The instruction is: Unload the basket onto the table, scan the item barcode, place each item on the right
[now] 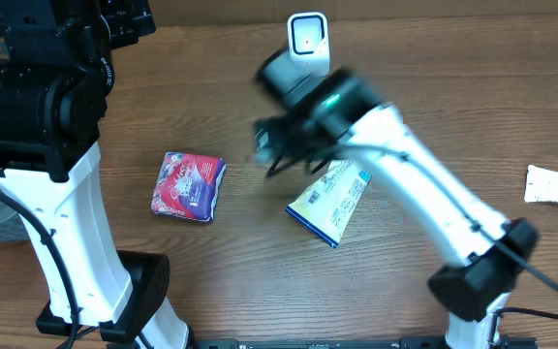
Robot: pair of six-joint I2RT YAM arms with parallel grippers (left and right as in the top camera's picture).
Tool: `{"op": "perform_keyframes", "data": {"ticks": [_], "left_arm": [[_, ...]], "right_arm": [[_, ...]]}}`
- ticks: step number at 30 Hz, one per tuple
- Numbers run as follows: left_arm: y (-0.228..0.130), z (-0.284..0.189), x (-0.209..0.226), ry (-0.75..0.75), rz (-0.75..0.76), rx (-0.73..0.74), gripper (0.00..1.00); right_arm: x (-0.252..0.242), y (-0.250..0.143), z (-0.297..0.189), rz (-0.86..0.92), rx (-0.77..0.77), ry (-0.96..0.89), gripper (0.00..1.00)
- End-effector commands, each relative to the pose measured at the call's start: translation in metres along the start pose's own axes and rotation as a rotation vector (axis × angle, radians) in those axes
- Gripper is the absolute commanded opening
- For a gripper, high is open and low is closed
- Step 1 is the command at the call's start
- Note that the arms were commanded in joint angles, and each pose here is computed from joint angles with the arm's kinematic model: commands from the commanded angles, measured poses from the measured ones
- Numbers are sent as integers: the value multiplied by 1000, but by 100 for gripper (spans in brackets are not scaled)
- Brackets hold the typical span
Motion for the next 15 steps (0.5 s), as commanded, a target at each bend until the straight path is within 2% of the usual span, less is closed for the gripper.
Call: {"op": "perform_keyframes", "data": {"ticks": [1,6,11,15], "left_arm": [[0,6,2,18,14,7,100],[0,6,2,18,14,7,100],[0,6,2,18,14,7,100],[0,6,2,18,14,7,100]], "right_arm": [[-36,29,-8,238,80,114,100],[-109,60,12,467,153,152,100],[-173,53,51,671,289,192,100],[-199,52,84,686,308,358,100]]}}
Point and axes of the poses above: each gripper's point midway between its finger pads, its own z axis out along the fingers, its own x axis along the line the jaws close on, y = z × x, the point moved 5 cm from there along -z, back along the fingers, and after that the axes turned 6 degrees about z, right-handed, at the moved point
